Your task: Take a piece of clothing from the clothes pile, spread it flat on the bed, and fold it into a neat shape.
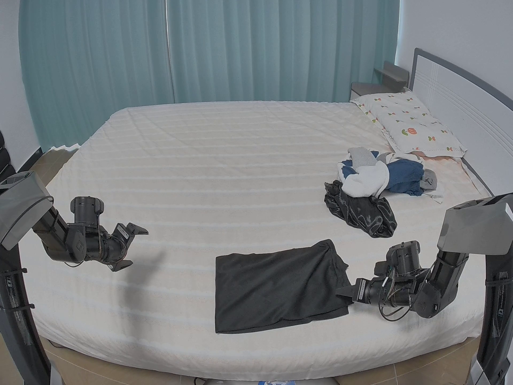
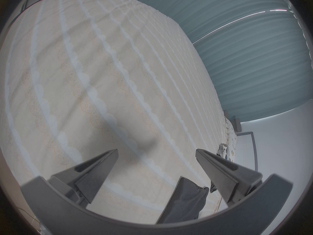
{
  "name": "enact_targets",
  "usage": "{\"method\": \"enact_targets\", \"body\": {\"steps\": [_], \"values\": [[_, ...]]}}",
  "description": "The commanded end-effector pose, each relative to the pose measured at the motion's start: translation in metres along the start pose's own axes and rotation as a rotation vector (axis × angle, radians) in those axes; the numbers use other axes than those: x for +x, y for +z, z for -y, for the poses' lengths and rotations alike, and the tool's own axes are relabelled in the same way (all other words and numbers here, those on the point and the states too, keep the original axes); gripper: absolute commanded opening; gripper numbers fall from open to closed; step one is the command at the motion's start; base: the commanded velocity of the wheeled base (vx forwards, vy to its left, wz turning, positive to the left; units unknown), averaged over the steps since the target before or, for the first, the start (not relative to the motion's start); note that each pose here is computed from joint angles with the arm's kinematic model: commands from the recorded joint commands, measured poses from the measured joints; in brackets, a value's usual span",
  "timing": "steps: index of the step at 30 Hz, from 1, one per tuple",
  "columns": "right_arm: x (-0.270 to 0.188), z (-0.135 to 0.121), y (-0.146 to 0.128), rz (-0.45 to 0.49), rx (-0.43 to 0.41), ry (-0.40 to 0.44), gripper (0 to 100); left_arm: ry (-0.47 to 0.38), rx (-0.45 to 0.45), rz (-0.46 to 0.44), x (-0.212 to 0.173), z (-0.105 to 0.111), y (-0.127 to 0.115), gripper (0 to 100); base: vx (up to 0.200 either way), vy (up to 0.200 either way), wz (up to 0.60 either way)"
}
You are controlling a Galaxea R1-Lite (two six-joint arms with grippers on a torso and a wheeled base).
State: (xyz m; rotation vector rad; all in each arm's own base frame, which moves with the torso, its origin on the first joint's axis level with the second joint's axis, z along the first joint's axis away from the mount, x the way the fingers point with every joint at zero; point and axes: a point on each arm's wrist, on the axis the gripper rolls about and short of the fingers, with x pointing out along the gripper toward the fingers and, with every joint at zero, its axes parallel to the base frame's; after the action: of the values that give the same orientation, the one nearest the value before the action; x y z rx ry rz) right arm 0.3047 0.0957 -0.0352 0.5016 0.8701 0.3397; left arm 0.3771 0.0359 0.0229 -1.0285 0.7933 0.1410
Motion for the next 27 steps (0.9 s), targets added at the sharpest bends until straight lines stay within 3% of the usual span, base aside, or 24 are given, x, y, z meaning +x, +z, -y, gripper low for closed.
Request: {"method": "enact_targets", "body": {"steps": [1, 12, 27], "values": [[0.002, 0.005, -0.006, -0.022, 0.006, -0.019, 0, -0.001, 0.0, 0.001, 0.0, 0.0, 0.0, 100, 0.0, 0.0, 0.0], [-0.023, 0.001, -0.01, -0.012, 0.005, -0.018, 0, -0.001, 0.0, 0.001, 0.0, 0.0, 0.0, 100, 0.0, 0.0, 0.0], [-0.033, 0.017, -0.021, -0.051, 0.015, -0.066, 0, -0.001, 0.0, 0.001, 0.0, 0.0, 0.0, 100, 0.0, 0.0, 0.0]]}}
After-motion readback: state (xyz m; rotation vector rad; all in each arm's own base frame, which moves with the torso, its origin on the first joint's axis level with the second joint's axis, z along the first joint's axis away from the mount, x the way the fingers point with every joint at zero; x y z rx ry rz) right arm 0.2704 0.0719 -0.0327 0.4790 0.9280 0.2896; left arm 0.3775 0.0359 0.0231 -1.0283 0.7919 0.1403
